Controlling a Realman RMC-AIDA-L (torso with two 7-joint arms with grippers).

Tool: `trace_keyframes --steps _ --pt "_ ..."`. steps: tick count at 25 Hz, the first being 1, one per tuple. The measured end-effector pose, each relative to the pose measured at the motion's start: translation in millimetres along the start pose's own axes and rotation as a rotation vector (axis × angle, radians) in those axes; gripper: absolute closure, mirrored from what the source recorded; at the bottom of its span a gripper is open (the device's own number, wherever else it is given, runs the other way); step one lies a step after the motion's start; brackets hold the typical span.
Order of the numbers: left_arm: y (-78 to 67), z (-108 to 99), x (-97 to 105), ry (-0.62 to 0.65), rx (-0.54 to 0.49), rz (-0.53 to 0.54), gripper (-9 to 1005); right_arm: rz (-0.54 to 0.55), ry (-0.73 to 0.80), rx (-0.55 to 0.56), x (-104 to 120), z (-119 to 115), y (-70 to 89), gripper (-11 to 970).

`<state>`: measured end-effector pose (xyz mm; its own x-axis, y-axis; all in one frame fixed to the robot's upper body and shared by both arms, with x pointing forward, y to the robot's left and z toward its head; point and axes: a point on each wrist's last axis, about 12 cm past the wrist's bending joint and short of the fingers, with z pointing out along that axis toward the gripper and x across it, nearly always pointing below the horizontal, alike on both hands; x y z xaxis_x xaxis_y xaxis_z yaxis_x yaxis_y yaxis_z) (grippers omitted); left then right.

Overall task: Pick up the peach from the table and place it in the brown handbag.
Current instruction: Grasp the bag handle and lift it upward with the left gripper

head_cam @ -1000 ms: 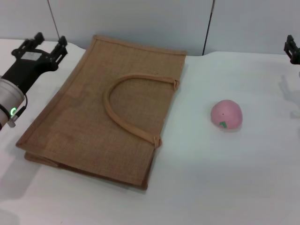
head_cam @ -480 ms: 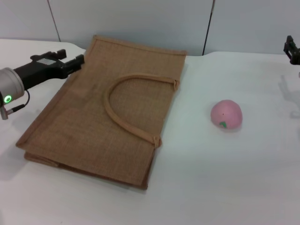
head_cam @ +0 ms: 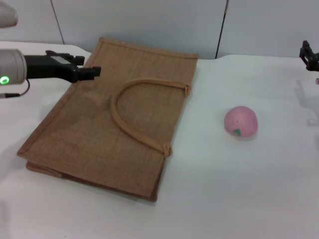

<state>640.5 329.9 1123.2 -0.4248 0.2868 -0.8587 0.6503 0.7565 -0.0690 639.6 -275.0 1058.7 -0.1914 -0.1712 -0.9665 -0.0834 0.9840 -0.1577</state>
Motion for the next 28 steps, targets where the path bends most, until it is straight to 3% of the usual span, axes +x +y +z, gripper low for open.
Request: trace_keyframes --steps 6,12,16,21,28 --pt "6.1 -3 -21 0.086 -0.038 -0.012 352 -0.006 0.007 -0.011 0 1 3.0 285" --pt "-0.8 -1 -34 0.141 -0.067 -0.038 358 -0.007 0.01 -0.013 0 1 3.6 285" --pt "-9.8 1 -37 0.1 -0.068 -0.055 361 -0.007 0.01 -0.013 -1 1 3.6 285" --pt "-16.6 0 -41 0.017 -0.056 -0.126 481 -0.007 0.01 -0.013 0 1 3.6 285" --pt "-20.7 -4 -42 -0.039 -0.038 -0.23 478 -0.004 0.013 -0.02 -1 2 5.7 286"
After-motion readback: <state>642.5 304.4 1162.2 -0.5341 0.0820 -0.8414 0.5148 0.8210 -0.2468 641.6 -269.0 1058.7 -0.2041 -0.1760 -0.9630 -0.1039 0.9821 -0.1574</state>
